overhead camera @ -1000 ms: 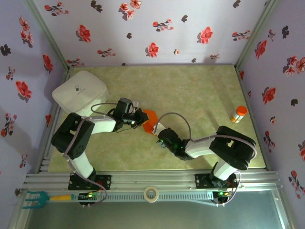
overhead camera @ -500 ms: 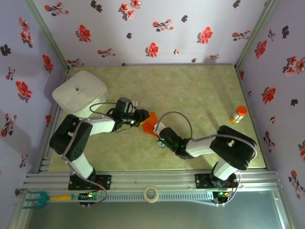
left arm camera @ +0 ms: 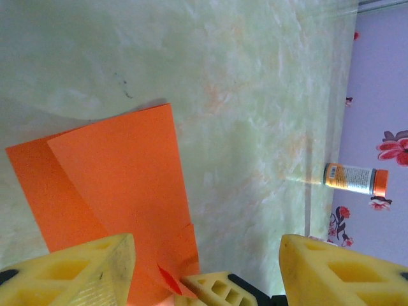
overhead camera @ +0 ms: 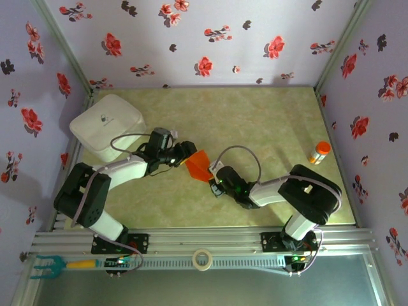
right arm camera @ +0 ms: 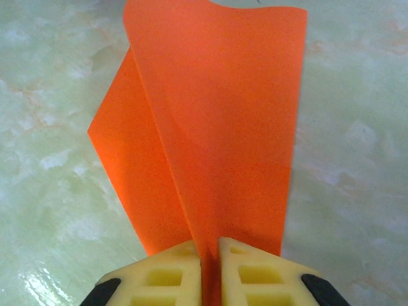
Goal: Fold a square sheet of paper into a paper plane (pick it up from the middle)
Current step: Fourth fold the wing at the center of the table.
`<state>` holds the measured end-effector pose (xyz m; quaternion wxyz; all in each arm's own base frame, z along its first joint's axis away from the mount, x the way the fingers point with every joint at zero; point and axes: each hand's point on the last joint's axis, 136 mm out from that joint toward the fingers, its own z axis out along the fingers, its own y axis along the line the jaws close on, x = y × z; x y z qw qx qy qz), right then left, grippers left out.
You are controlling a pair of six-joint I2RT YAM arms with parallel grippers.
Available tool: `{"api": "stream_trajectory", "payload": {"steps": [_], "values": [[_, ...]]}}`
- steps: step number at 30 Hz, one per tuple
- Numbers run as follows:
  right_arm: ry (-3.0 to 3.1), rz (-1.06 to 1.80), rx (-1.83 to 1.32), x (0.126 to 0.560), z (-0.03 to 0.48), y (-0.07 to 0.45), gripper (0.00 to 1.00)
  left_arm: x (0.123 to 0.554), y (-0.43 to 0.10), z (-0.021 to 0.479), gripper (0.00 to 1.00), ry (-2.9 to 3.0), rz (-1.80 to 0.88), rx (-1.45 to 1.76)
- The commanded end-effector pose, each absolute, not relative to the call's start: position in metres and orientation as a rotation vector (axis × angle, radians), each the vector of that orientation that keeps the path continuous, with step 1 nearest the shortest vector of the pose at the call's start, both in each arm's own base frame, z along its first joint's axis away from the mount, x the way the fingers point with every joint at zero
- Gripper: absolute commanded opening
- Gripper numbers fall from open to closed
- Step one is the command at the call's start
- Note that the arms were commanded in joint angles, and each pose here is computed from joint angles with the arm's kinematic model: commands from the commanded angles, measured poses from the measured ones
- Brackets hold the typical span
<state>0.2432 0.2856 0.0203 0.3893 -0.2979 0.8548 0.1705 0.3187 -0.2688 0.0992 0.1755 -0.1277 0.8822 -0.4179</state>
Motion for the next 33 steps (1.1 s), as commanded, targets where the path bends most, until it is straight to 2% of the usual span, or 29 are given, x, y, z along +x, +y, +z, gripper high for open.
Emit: {"api": "stream_trajectory", "payload": {"steps": [1,4,16,25,29,33], "values": [[2.192,0.500,-0.719,0.241,0.019,0.288,0.16,0.319,-0.263,0.100,0.62,2.500,-1.147,-0.353],[2.193,0.512,-0.715,0.241,0.019,0.290,0.16,0.319,-0.263,0.099,0.62,2.504,-1.148,-0.354],[2.254,0.692,-0.598,0.241,0.017,0.294,0.03,0.318,-0.263,0.099,0.61,2.505,-1.147,-0.356],[2.319,0.975,-0.398,0.248,0.024,0.298,0.03,0.317,-0.263,0.095,0.58,2.516,-1.147,-0.353],[2.342,1.020,-0.347,0.249,0.021,0.298,0.04,0.317,-0.266,0.092,0.50,2.524,-1.167,-0.348],[2.360,1.041,-0.307,0.250,0.019,0.295,0.04,0.316,-0.272,0.088,0.34,2.538,-1.197,-0.336]]}}
